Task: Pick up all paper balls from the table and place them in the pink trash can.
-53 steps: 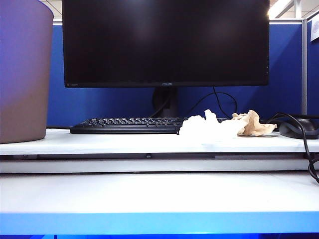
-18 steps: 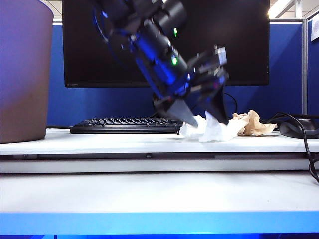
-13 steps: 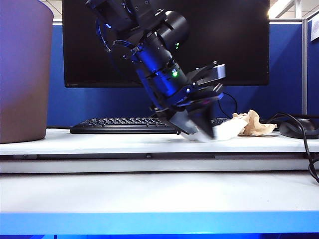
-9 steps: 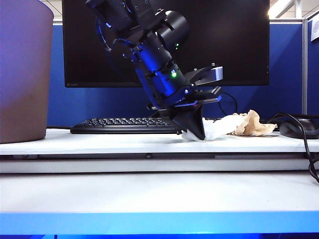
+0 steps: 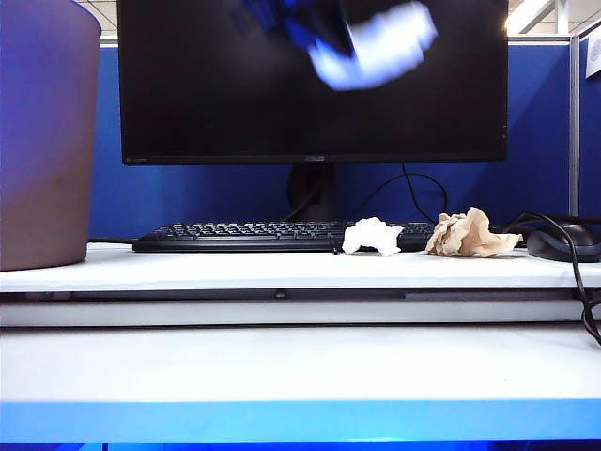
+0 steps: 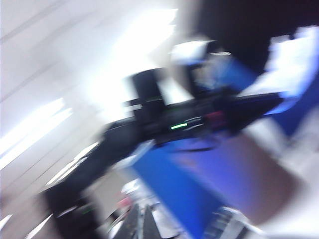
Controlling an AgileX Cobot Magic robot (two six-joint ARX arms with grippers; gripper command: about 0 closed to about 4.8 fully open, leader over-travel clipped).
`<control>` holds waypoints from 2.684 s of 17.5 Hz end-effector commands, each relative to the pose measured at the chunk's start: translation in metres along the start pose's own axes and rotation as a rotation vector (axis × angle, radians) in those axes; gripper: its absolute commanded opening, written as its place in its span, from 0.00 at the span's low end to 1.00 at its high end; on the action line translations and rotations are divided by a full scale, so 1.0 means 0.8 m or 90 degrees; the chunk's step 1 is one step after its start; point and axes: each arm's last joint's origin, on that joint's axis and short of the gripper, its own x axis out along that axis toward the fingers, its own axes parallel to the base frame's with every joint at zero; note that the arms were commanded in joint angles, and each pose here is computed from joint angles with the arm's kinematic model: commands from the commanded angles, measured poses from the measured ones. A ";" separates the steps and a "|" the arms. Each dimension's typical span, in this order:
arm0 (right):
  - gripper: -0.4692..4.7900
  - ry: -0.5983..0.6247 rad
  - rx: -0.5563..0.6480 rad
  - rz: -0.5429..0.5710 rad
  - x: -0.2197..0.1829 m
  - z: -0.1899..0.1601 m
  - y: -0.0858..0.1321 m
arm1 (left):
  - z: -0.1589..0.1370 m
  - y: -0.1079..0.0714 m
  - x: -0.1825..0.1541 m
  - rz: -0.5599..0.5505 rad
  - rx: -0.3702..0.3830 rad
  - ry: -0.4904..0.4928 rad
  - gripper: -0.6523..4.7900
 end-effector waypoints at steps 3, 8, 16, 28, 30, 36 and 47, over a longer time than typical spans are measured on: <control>0.08 -0.013 -0.162 0.223 -0.008 0.000 0.053 | 0.026 0.006 -0.126 0.267 0.094 -0.013 0.11; 0.08 -0.006 -0.182 0.302 -0.016 -0.004 0.070 | 0.008 0.040 -0.229 0.515 0.081 0.063 0.11; 0.08 0.073 -0.114 0.221 -0.009 -0.004 0.054 | -0.029 0.074 -0.272 0.569 -0.006 0.152 0.11; 0.08 0.100 0.067 0.054 0.000 -0.003 0.014 | -0.056 0.145 -0.211 0.533 -0.051 0.217 0.11; 0.08 0.088 0.097 0.019 0.000 -0.004 0.006 | -0.061 0.153 -0.204 0.525 -0.061 0.228 0.13; 0.08 0.043 0.136 -0.072 0.000 -0.005 -0.015 | -0.067 0.165 -0.206 0.531 -0.084 0.231 0.55; 0.08 0.029 0.135 -0.095 -0.001 -0.005 -0.020 | -0.036 0.170 -0.223 0.608 -0.063 0.092 0.75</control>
